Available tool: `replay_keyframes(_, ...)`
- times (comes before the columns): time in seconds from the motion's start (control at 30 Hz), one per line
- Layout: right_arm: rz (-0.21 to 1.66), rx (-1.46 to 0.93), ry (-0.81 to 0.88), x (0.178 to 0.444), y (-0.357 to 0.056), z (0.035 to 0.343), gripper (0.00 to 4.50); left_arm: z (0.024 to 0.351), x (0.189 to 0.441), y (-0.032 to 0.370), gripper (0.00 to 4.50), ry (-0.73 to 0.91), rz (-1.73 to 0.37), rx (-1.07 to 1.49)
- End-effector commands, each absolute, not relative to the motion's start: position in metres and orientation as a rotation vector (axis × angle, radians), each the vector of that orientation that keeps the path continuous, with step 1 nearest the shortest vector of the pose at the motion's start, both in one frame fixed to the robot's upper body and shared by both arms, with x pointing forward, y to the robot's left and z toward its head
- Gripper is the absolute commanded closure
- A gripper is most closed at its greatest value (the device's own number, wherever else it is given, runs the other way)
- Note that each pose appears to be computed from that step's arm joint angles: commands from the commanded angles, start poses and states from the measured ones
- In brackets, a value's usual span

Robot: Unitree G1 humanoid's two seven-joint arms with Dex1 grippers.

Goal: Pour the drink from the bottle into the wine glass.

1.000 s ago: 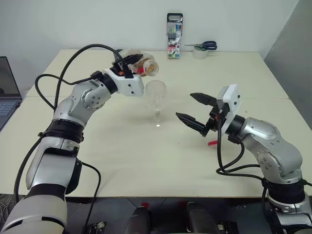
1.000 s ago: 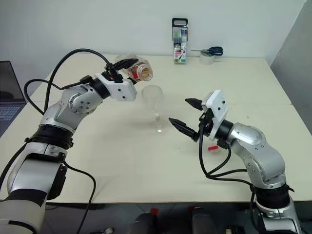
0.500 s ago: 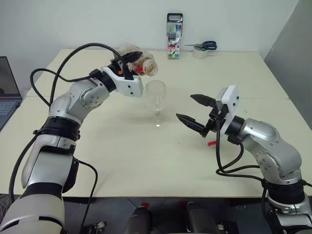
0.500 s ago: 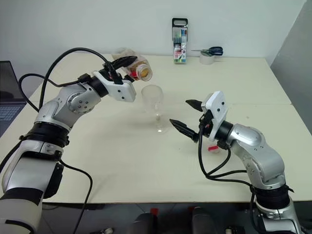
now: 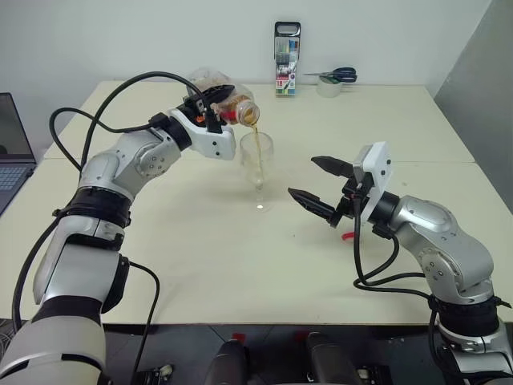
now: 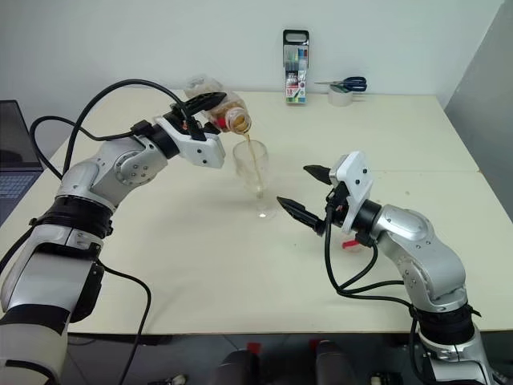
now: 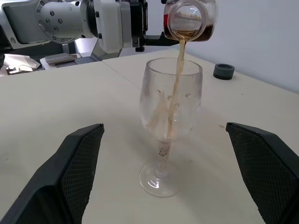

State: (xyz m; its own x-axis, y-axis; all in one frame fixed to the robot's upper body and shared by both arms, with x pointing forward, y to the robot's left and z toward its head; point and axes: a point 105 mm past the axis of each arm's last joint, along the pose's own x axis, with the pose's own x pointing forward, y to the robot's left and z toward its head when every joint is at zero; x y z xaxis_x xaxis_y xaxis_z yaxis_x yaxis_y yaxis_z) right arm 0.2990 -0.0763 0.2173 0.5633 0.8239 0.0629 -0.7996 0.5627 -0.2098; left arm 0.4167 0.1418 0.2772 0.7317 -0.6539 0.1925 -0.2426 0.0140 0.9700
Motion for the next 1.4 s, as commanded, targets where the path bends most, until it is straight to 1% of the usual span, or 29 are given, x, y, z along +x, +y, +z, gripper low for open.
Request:
replay_keyframes(0.03,0.989,-0.167,-0.216,0.2895,-0.0716,0.2275,0.00,0.3002,0.4130,0.1443,2.79,-0.813,-0.318,1.574)
replay_keyframes(0.77,0.993,-0.156,-0.240,0.2897,-0.0697,0.2281,0.00,0.3020,0.4156,0.1518,2.79,-0.800,-0.312,1.628)
replay_keyframes(1.07,1.012,-0.176,-0.252,0.2867,-0.0653,0.2294,0.00,0.3046,0.4159,0.1530,2.79,-0.802,-0.312,1.639)
replay_keyframes(1.4,1.012,-0.196,-0.247,0.2893,-0.0652,0.2261,0.00,0.3073,0.4162,0.1527,2.79,-0.808,-0.311,1.657)
